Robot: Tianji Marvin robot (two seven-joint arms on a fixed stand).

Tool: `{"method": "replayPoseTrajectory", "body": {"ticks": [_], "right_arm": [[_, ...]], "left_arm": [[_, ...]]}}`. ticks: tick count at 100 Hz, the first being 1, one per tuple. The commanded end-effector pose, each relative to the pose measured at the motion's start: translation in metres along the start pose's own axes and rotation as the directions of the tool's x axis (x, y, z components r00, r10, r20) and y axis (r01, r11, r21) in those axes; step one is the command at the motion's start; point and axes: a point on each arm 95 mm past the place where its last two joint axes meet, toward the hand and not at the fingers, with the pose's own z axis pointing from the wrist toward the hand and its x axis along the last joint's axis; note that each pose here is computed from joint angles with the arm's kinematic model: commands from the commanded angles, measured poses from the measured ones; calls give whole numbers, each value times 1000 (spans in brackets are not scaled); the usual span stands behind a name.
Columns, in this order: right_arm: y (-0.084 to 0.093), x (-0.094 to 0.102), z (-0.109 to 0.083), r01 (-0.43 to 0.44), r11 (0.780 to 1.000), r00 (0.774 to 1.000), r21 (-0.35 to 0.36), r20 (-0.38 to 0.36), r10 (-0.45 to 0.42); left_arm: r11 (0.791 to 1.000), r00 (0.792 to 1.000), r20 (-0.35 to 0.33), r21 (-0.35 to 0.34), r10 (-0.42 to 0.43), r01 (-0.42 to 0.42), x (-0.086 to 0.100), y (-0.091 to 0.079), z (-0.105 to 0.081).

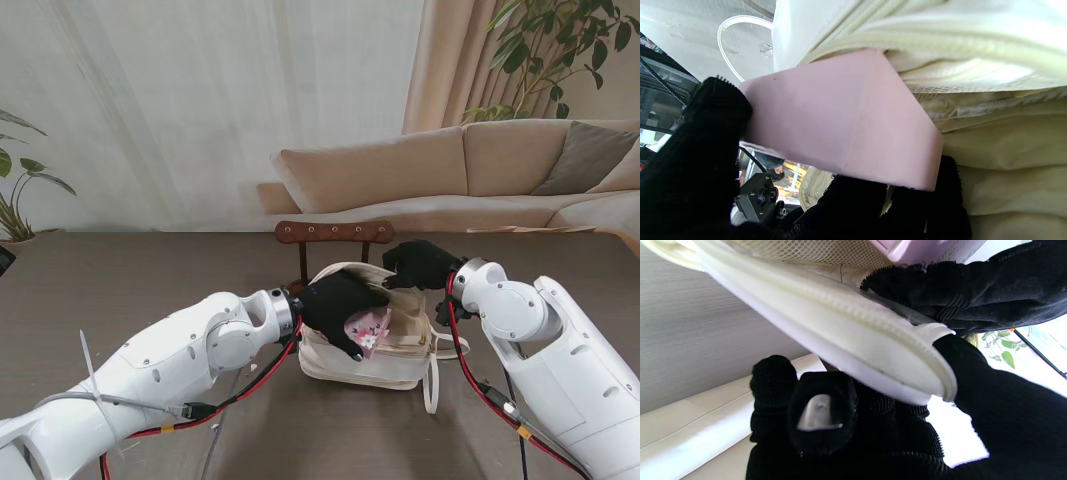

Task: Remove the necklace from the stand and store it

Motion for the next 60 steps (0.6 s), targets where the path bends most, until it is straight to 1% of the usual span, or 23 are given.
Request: {"method": "replayPoseTrajectory", "body": {"ticks": [1,22,42,49,60], "right_arm": [[-4,2,-1,2,1000,1000,24,-10,-2],[-5,2,-2,-4,999,1000,35,-10,4],[-5,2,-2,-8,999,1000,41,-11,8],[-5,2,-2,-9,999,1000,43,-12,9],[-6,1,-2,-11,999,1000,46,-14,12]], "left_arm": [[1000,1000,4,-3,-3,3,1,-3,1],[1000,1000,-1,3,-15,15,4,-5,2],[998,1000,5,-53,-20,21,4,-5,1],[997,1000,7,-73,-27,27,8,-12,-1],[993,999,18,-109,-37,39,11,-14,-3]]}}
